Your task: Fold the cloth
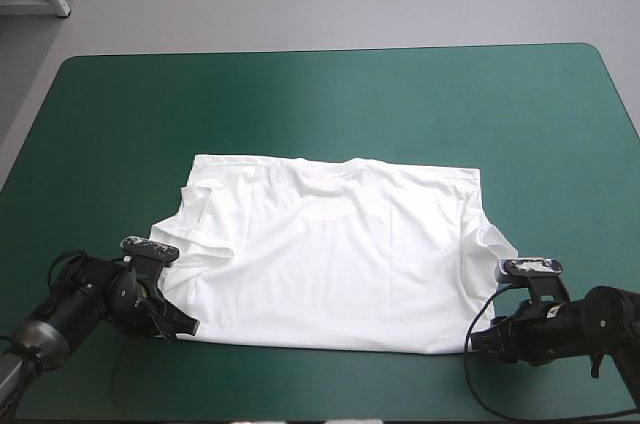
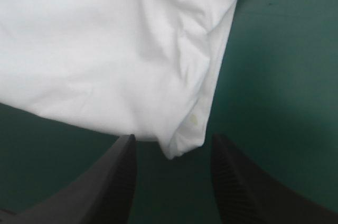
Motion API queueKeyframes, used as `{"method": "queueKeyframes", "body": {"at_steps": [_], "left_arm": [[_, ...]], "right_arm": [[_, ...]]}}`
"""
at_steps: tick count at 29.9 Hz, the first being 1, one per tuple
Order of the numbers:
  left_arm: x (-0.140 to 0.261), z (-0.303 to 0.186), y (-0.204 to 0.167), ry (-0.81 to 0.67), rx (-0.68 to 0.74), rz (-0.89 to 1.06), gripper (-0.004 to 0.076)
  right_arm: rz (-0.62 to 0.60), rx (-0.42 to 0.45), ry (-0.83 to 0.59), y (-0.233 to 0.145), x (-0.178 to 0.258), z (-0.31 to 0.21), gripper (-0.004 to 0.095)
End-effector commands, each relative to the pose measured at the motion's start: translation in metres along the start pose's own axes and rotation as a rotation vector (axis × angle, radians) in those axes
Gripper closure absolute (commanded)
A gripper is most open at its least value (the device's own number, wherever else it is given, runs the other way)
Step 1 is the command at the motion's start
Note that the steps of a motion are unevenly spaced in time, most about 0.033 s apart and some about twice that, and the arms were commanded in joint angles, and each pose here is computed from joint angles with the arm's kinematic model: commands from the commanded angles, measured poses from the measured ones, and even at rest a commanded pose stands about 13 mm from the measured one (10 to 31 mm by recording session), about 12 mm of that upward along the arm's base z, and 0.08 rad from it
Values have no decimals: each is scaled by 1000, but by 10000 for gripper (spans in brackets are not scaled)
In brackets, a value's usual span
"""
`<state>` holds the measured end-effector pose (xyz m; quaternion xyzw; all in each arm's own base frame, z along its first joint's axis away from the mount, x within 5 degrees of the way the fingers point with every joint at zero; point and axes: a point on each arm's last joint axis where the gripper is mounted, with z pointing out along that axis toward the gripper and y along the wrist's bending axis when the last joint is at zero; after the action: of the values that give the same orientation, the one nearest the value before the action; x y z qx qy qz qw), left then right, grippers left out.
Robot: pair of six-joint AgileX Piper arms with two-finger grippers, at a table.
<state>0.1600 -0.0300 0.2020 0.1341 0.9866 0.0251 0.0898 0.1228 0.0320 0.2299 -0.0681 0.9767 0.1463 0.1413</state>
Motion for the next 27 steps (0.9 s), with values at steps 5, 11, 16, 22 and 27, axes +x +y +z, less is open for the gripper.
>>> {"method": "queueKeyframes", "body": {"at_steps": [5,11,16,22,27], "left_arm": [[4,2,2,48,-26,30,703],[4,2,2,48,-26,30,703],[4,0,3,37,-30,32,703],[7,-4,3,40,-32,30,705],[7,-28,5,-26,-41,18,705]], "right_arm": [[33,1,57,-8,-19,18,492],[24,-26,141,-9,-20,28,720],[-4,-42,146,-7,-17,25,921],[-21,18,66,-6,-11,8,917],[-48,59,17,-2,-3,-14,920]]}}
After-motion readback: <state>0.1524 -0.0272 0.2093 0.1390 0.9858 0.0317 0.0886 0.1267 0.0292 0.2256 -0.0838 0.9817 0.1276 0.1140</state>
